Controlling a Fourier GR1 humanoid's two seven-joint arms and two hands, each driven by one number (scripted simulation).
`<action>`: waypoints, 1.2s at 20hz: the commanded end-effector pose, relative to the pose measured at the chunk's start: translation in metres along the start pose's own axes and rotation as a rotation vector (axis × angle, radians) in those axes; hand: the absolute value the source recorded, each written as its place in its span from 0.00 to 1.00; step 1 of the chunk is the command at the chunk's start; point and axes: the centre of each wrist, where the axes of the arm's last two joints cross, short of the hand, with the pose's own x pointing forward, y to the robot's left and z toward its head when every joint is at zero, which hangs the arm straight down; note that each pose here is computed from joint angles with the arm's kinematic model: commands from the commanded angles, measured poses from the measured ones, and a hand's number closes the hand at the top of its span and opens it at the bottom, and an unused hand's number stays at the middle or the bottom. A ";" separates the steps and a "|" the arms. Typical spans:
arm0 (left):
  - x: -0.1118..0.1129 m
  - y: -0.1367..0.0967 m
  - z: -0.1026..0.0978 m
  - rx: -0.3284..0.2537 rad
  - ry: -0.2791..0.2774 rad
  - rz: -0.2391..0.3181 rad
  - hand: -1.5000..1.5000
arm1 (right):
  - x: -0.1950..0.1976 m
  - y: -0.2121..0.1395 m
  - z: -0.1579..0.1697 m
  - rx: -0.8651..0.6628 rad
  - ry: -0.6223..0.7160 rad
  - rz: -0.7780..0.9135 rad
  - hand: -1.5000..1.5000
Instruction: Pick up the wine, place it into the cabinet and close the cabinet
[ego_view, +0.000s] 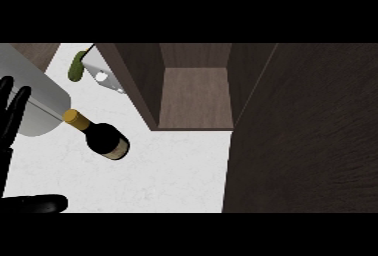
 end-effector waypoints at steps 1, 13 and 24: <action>-0.007 0.005 -0.017 0.030 0.024 -0.007 0.00 | 0.013 -0.001 0.021 0.004 -0.053 -0.010 0.00; -0.064 0.058 -0.021 0.011 0.146 0.012 0.00 | 0.027 0.004 0.026 0.009 -0.052 -0.017 0.00; -0.123 0.078 -0.018 0.055 0.163 -0.014 0.00 | 0.035 0.011 0.014 0.022 -0.046 -0.029 0.00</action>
